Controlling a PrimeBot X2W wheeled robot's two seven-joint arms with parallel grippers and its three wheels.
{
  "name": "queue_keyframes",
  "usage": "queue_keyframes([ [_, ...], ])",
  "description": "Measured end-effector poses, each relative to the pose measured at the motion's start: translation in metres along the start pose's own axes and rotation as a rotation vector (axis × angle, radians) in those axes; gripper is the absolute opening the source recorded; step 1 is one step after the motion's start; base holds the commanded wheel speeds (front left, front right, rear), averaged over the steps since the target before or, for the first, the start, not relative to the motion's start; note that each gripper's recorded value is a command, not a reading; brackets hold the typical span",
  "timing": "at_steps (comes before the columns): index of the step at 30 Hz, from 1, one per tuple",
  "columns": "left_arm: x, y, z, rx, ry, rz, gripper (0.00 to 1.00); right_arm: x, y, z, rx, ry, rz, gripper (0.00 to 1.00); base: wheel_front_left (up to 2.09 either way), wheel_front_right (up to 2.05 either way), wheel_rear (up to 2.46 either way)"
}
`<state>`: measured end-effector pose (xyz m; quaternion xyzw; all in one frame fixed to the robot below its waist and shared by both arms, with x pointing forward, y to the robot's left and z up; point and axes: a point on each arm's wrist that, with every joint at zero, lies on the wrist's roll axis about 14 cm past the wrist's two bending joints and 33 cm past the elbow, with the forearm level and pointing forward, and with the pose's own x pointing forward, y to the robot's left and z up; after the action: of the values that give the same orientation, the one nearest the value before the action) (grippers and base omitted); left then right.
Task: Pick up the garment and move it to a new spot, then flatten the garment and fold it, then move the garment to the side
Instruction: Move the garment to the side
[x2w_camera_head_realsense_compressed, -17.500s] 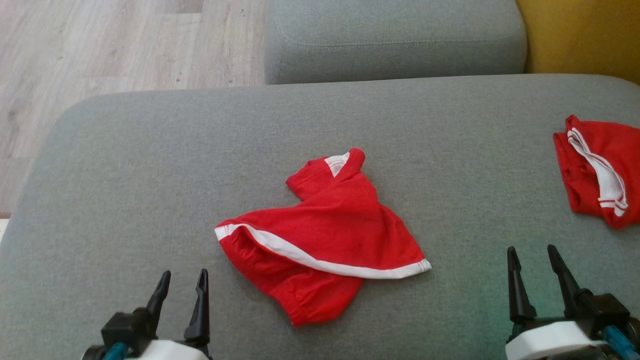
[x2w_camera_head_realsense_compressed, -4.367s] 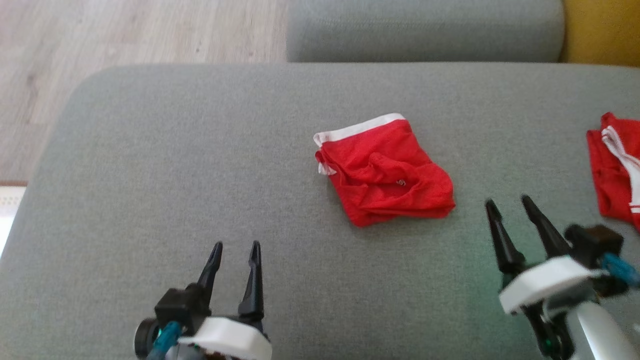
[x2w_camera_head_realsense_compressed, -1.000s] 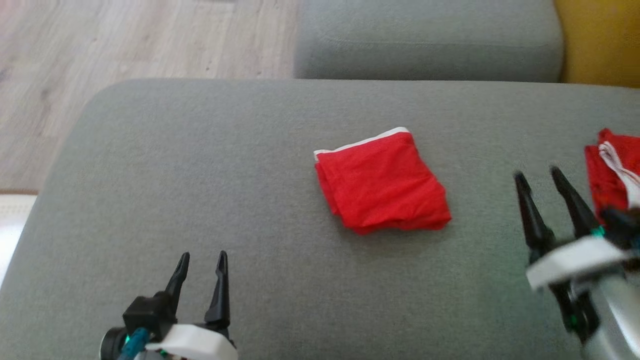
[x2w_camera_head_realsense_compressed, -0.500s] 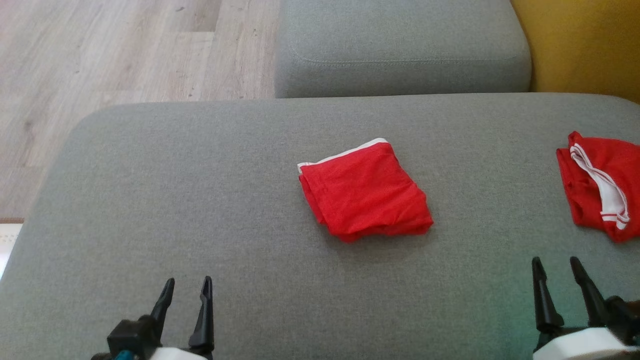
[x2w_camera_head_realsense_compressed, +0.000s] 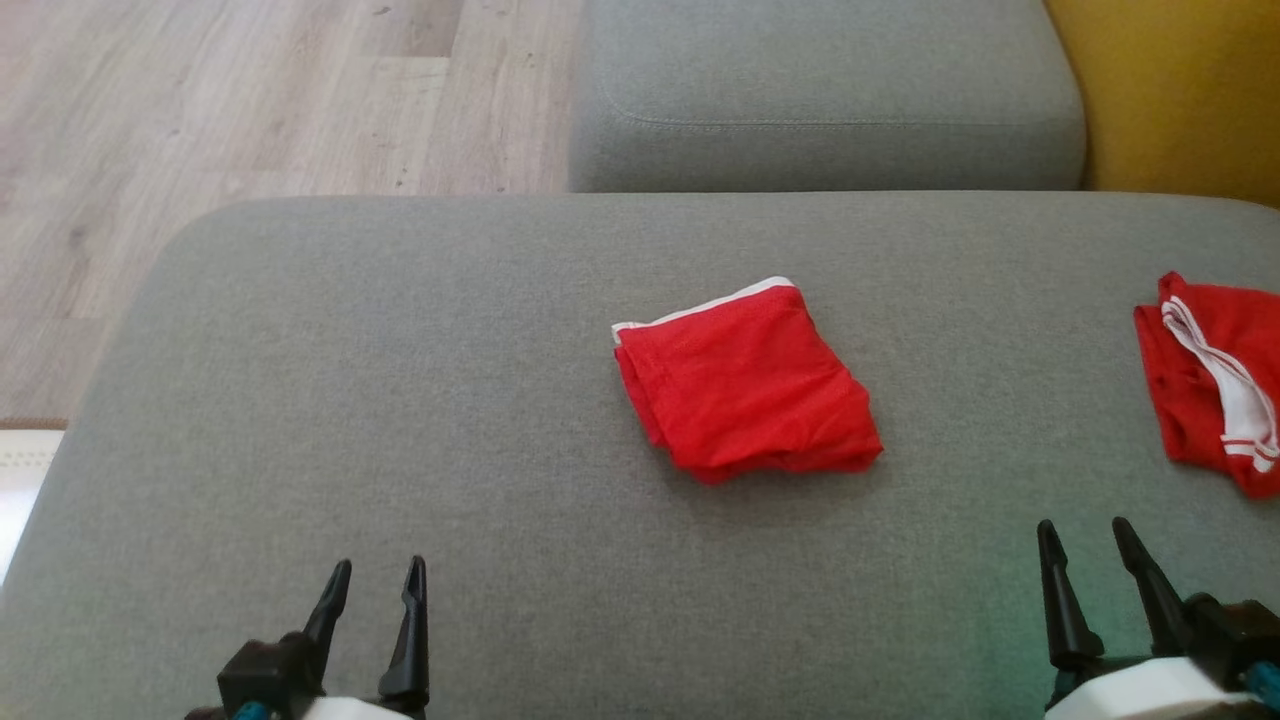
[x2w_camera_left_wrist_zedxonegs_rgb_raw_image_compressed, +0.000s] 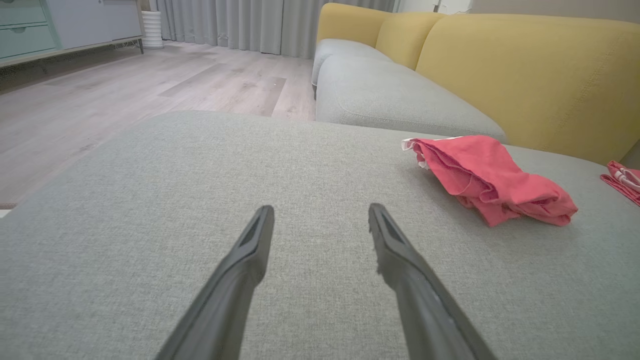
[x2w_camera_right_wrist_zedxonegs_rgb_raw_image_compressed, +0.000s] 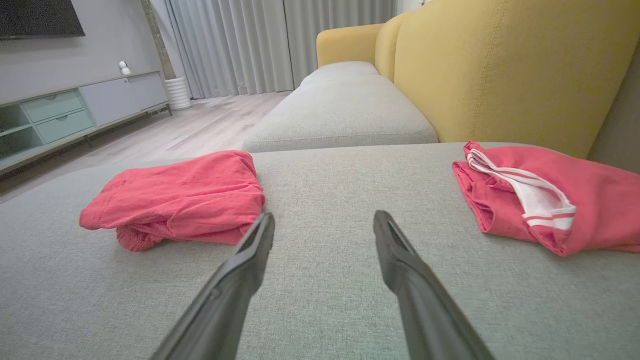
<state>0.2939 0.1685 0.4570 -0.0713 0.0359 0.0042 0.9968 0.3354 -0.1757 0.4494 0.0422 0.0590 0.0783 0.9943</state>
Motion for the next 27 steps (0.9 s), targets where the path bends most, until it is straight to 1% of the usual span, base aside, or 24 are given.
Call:
queue_keyframes([
  [4,-0.002,0.003,-0.001,-0.003,0.001,0.012,1.0,0.004,0.004,-0.003,-0.006,0.012,0.019,1.0,0.0,0.0,0.0],
  [8,-0.002,0.004,-0.002,-0.004,0.008,0.018,1.0,0.014,0.01,0.002,0.012,0.009,0.044,1.0,0.0,0.0,0.0],
  [10,-0.001,0.004,-0.003,-0.006,0.013,0.019,1.0,0.025,0.011,0.01,0.022,0.014,0.059,1.0,0.0,0.0,0.0],
  [14,0.003,0.001,-0.006,-0.012,0.027,0.013,1.0,0.058,0.022,0.032,0.03,0.054,0.131,1.0,0.0,0.0,0.0],
  [16,0.01,-0.002,-0.005,-0.011,0.028,0.004,1.0,0.077,0.027,0.038,-0.006,0.11,0.174,1.0,0.0,0.0,0.0],
  [19,0.025,-0.006,-0.002,-0.007,0.022,-0.016,1.0,0.105,0.034,0.039,-0.019,0.211,0.213,1.0,0.0,0.0,0.0],
  [25,0.051,-0.008,0.004,0.01,0.017,-0.046,1.0,0.149,0.054,0.01,-0.036,0.433,0.272,1.0,0.0,0.0,0.0],
  [27,0.057,-0.008,0.006,0.017,0.014,-0.047,1.0,0.16,0.061,-0.003,-0.023,0.495,0.285,1.0,0.0,0.0,0.0],
])
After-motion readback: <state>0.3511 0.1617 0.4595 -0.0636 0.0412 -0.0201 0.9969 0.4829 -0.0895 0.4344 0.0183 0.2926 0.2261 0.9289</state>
